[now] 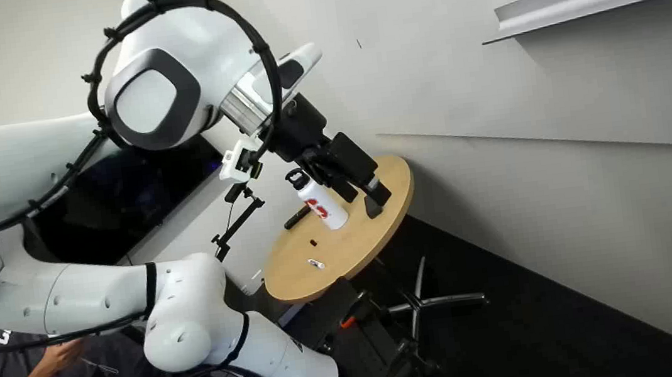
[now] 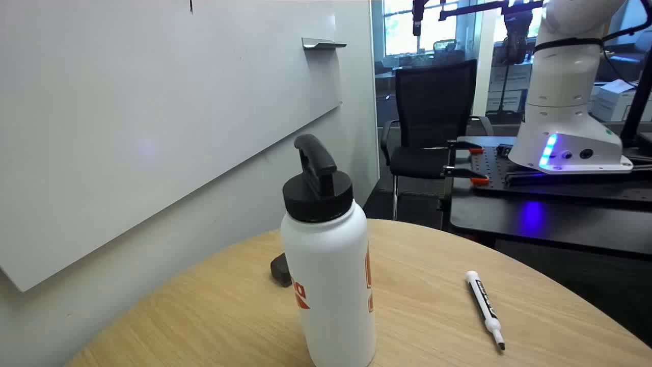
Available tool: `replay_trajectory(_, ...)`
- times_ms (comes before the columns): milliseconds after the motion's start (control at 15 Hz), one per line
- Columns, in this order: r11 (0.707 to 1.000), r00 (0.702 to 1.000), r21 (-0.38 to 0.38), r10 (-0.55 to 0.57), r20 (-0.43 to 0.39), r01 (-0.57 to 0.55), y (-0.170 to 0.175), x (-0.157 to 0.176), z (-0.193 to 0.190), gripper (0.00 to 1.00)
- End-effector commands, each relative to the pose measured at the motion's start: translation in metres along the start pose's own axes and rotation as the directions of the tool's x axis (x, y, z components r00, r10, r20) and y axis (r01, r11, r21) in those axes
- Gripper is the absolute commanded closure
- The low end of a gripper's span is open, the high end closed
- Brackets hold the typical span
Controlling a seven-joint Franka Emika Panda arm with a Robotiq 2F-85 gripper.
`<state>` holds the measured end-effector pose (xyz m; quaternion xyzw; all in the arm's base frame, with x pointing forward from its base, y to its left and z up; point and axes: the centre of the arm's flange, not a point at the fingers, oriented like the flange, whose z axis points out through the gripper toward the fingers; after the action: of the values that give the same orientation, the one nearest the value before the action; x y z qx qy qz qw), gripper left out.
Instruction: Remove the lid from the white bottle
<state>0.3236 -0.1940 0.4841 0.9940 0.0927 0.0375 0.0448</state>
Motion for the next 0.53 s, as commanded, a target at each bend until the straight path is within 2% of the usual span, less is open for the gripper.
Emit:
replay_trajectory(0,1.000,1.000,0.000,0.000,0.000,0.000,0.000,0.000,0.000,0.00)
replay_trajectory(267,1.000,1.000,0.000,0.000,0.000,0.000,0.000,0.000,0.000,0.00)
replay_trajectory(467,0.992,0.991,-0.035,-0.125,-0.051,0.123,-0.032,0.010,-0.012,0.00)
